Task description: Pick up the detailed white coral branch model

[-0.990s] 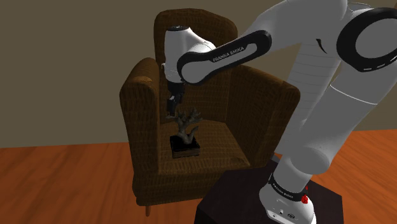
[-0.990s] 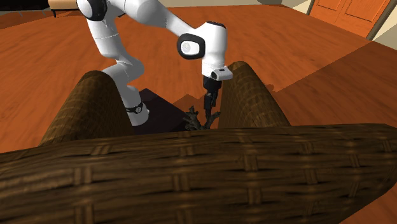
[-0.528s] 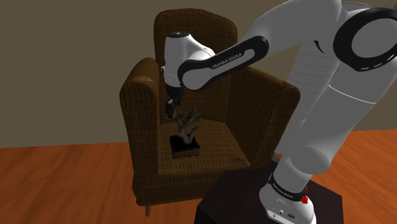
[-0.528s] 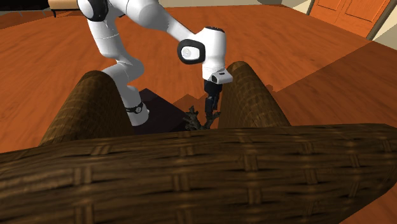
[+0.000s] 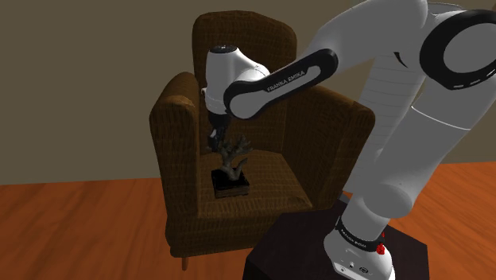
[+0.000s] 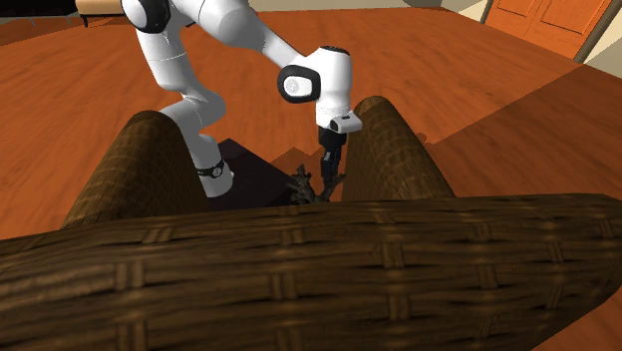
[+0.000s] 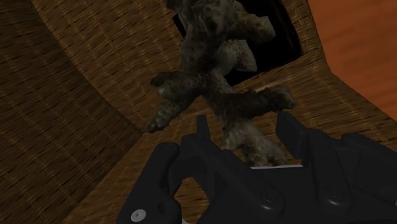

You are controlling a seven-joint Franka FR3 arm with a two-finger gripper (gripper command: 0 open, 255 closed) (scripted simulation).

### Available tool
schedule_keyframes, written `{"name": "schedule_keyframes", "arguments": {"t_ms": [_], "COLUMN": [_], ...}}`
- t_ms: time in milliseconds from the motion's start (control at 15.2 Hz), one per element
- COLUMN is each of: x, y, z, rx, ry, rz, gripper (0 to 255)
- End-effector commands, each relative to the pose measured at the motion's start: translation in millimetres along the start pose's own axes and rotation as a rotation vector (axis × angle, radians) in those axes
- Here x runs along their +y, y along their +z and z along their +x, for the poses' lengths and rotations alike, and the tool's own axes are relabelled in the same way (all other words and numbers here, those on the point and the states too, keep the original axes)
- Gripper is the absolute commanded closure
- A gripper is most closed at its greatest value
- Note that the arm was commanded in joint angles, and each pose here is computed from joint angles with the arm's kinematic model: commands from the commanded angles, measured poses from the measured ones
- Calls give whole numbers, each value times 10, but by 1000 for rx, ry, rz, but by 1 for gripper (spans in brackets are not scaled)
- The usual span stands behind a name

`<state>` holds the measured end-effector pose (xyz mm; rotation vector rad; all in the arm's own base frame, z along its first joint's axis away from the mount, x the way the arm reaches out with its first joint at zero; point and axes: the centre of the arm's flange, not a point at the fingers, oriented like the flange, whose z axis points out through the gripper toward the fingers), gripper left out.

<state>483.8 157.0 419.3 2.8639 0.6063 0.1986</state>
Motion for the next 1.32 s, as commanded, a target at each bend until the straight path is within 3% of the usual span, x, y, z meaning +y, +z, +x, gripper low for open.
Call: {"name": "schedule_keyframes", "arguments": {"t_ms": [0,132,1254], "x": [-67,69,252], "y": [74,131,-645], "z": [-45,53,123], "rx": [-30,-29,-29], "ry": [-9,-9,-9], "rz": [4,5,5], "gripper": [255,255,255]}}
